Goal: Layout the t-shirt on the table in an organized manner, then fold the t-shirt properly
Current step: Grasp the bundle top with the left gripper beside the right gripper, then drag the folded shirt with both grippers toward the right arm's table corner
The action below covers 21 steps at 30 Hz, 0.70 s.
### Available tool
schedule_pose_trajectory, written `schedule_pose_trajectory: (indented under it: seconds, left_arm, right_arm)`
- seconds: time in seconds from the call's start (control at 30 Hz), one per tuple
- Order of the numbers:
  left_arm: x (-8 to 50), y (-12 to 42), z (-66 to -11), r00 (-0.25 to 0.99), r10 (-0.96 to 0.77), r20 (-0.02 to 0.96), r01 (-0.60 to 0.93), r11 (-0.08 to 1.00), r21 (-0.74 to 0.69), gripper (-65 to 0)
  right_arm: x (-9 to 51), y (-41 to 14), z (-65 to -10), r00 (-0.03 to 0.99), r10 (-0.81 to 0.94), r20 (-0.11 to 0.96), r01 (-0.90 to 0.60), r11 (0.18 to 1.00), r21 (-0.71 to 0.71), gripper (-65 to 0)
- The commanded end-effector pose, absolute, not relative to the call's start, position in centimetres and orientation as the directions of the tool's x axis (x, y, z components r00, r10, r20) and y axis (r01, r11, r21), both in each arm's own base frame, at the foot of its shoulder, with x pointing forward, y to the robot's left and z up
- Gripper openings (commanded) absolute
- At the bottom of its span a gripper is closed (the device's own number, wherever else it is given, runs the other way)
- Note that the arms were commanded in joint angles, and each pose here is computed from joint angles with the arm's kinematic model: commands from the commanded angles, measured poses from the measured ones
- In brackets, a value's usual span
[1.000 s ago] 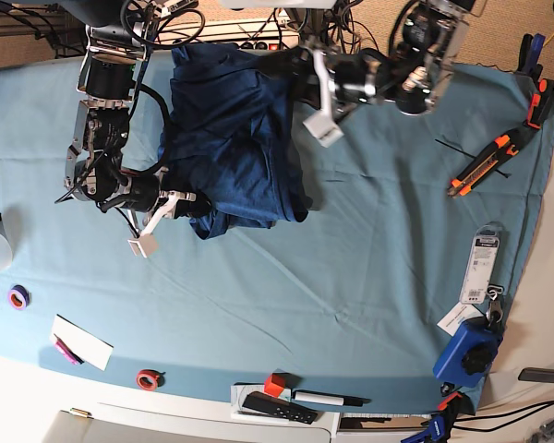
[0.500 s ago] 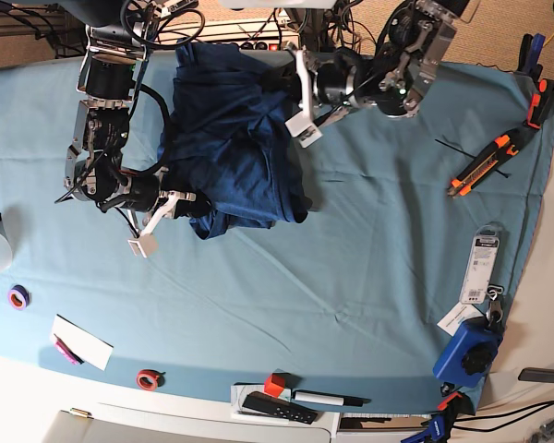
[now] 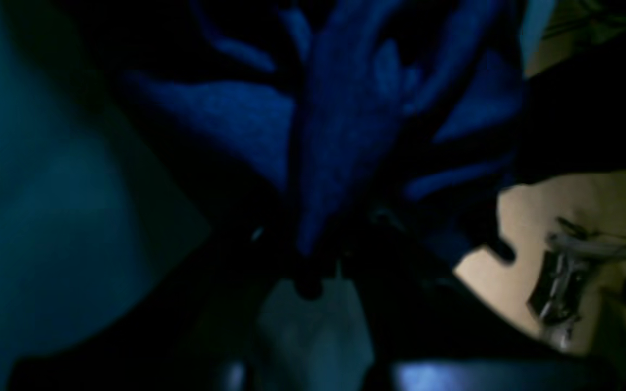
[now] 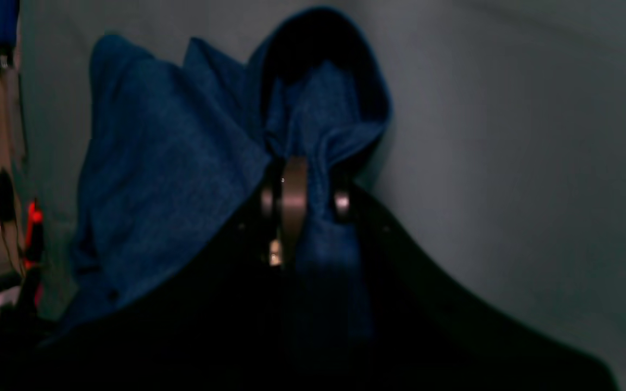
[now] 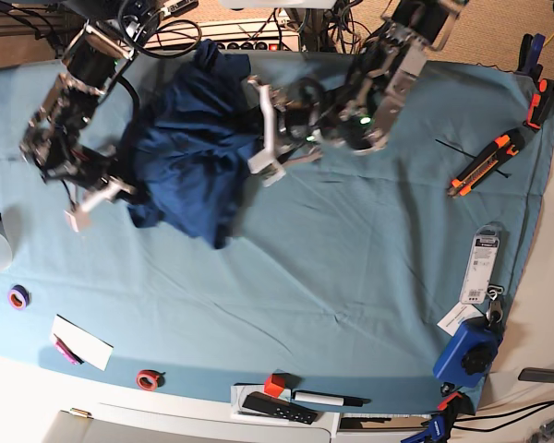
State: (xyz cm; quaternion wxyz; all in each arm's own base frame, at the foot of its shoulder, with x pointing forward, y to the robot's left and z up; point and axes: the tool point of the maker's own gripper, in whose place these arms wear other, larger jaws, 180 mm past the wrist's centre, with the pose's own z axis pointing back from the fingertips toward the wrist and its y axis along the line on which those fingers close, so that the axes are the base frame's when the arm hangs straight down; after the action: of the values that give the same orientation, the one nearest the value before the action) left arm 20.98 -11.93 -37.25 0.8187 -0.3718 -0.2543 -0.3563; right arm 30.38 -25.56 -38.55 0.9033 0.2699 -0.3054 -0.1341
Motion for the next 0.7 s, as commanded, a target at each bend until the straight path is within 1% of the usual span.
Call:
schedule_pose_trajectory:
  seconds: [0.0, 0.2, 0.43, 0.53, 0.67]
  left_arm:
    - [21.7, -13.5, -35.6, 0.581, -0.369, 0.725, 0.797, 0.436, -0.417, -65.0]
    - [21.9, -17.8, -35.8, 0.482, -0.469, 0.740, 0.871, 0.351, -0.345, -65.0]
    - [24.0, -22.8, -35.2, 0.435, -0.510, 0.742, 0.898, 0.298, -0.323, -65.0]
    - [25.1, -23.7, -34.9, 0.430, -0.491, 0.757, 0.901, 0.285, -0.327, -65.0]
    - [25.5, -24.2, -35.1, 0.383, -0.522, 0.762, 0.922, 0.268, -0.279, -65.0]
  right_arm:
    - [30.5, -27.3, -37.3, 0.745, -0.422, 0.517, 0.082, 0.827, 0.556, -65.0]
    - [25.7, -33.4, -37.2, 0.649, -0.561, 0.514, 0.232, 0.789, 0.569, -65.0]
    - [19.7, -39.7, -35.3, 0.479, -0.677, 0.559, 0.354, 0.732, 0.583, -65.0]
    - [17.2, -41.9, -34.6, 0.411, -0.707, 0.575, 0.406, 0.707, 0.579, -65.0]
    - [14.6, -44.1, -33.7, 0.348, -0.715, 0.607, 0.454, 0.695, 0.558, -65.0]
